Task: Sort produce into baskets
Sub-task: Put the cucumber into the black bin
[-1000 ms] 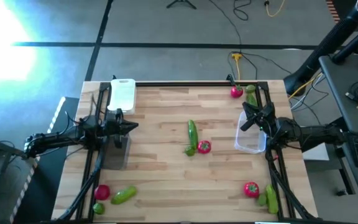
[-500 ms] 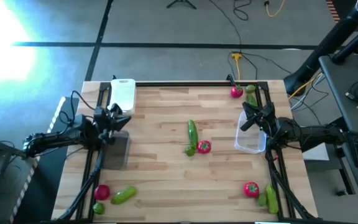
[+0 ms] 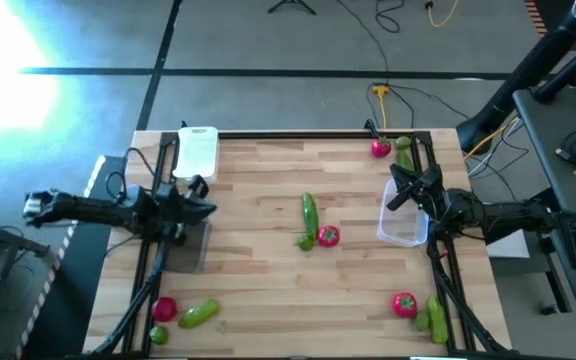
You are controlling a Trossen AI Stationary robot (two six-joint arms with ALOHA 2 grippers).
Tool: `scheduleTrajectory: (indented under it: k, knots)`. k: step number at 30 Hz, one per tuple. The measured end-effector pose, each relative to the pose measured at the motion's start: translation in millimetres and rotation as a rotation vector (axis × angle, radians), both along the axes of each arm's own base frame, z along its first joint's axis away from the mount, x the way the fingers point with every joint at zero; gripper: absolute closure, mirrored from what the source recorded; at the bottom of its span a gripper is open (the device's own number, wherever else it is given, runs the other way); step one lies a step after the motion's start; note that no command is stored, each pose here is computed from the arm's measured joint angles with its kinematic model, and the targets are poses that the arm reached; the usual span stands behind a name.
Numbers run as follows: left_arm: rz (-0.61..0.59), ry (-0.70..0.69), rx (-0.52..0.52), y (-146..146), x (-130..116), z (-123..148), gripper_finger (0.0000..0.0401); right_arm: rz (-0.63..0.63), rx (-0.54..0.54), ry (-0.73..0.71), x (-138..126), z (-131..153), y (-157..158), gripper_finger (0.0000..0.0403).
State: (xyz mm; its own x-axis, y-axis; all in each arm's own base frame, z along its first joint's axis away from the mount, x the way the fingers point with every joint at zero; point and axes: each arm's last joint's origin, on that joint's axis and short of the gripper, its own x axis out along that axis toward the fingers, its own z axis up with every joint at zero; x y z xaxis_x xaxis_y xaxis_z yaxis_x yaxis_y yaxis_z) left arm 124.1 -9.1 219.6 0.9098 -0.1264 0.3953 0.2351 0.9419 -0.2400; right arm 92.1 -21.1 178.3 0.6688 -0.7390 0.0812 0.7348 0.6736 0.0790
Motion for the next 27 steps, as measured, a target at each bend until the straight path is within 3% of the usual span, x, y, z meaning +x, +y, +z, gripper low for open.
scheduleTrajectory:
  k: [6, 11, 17, 22, 27]
  knots:
    - [-0.032, 0.158, 0.017, -31.6, 30.7, 25.8, 0.0401, 0.000, 0.000, 0.000, 0.0, -0.1, 0.0, 0.0374]
    - [-0.003, 0.520, -0.002, -64.3, 52.6, 33.5, 0.0401, 0.000, 0.000, 0.000, 0.0, 0.0, 0.0, 0.0374]
    - [0.019, 0.921, -0.159, -103.1, 62.0, 39.9, 0.0398, 0.000, 0.000, 0.000, 0.0, 0.0, 0.0, 0.0374]
    - [-0.006, 1.147, -0.267, -144.7, 70.4, 46.1, 0.0359, 0.000, 0.000, 0.000, 0.0, 0.0, 0.0, 0.0374]
    - [0.006, 1.381, -0.280, -192.9, 73.9, 47.1, 0.0299, 0.000, 0.000, 0.000, 0.0, 0.1, 0.0, 0.0374]
